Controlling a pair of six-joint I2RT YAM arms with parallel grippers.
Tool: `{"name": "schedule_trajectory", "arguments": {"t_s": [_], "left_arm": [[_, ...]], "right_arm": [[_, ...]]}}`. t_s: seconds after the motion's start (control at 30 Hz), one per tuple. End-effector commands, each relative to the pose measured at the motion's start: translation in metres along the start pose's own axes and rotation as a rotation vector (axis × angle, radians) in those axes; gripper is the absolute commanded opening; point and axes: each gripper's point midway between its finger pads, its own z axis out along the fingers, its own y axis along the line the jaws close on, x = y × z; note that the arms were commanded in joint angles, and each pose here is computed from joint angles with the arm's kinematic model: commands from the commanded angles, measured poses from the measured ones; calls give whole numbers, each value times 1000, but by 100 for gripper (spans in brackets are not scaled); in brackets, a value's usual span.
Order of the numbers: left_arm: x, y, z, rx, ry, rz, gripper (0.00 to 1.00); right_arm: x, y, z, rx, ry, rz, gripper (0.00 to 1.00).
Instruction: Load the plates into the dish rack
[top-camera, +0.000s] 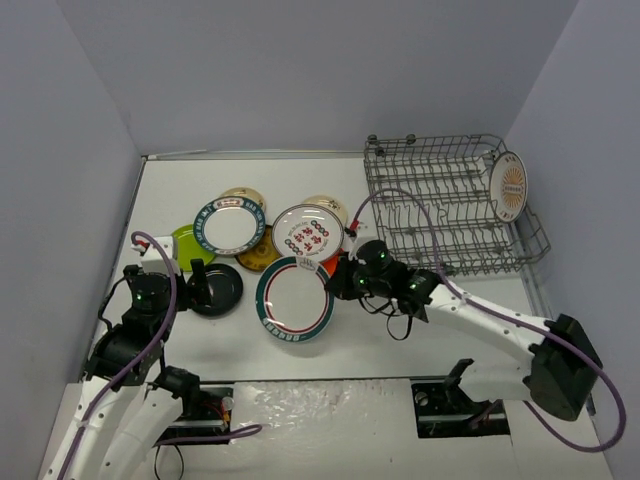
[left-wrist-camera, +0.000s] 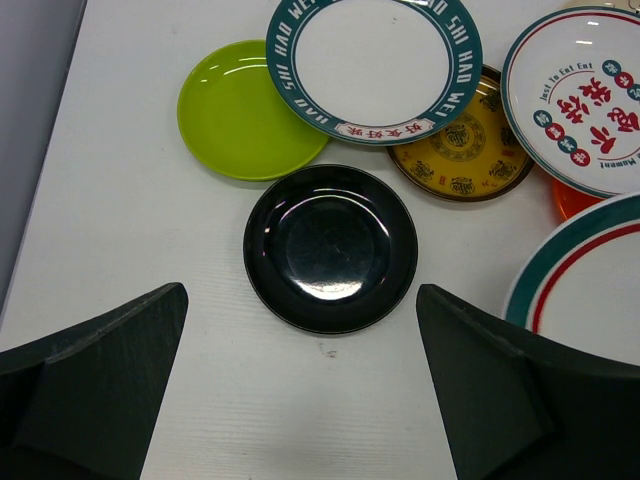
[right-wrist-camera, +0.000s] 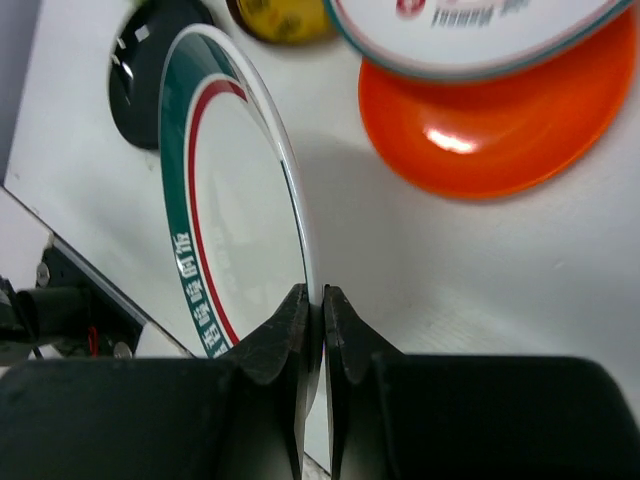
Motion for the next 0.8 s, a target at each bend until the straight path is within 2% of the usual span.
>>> {"name": "schedule_trajectory", "arguments": {"t_s": [0.0,0.13,0.27,0.47,0.67,0.73,0.77], "left_arm": [[-27,-4,-3,9,-74,-28,97],[-26,-4,-2,9,-69,-29,97],[-27,-4,-3,9,-71,-30,97],[-29,-1,-7,3,-93,-35,97],[-30,3,-9,-14,-97,-38,97],[-30,2,-9,-11,-97,-36,97],[-30,2,-9,-11,-96,-36,97]], "right_arm": [[-103,-12,-79,134,-236,-151,0],[-173,-57,-141,366,-414,-266,0],[-224,-110,-188,599,-495,-307,0],[-279,-179,-246,910,-543,-366,0],[-319,-225,-271,1089,-598,-383,0],[-324,-254,-276,1163,-557,-402,0],[-335,-256,-281,1180,-591,-415,0]]}}
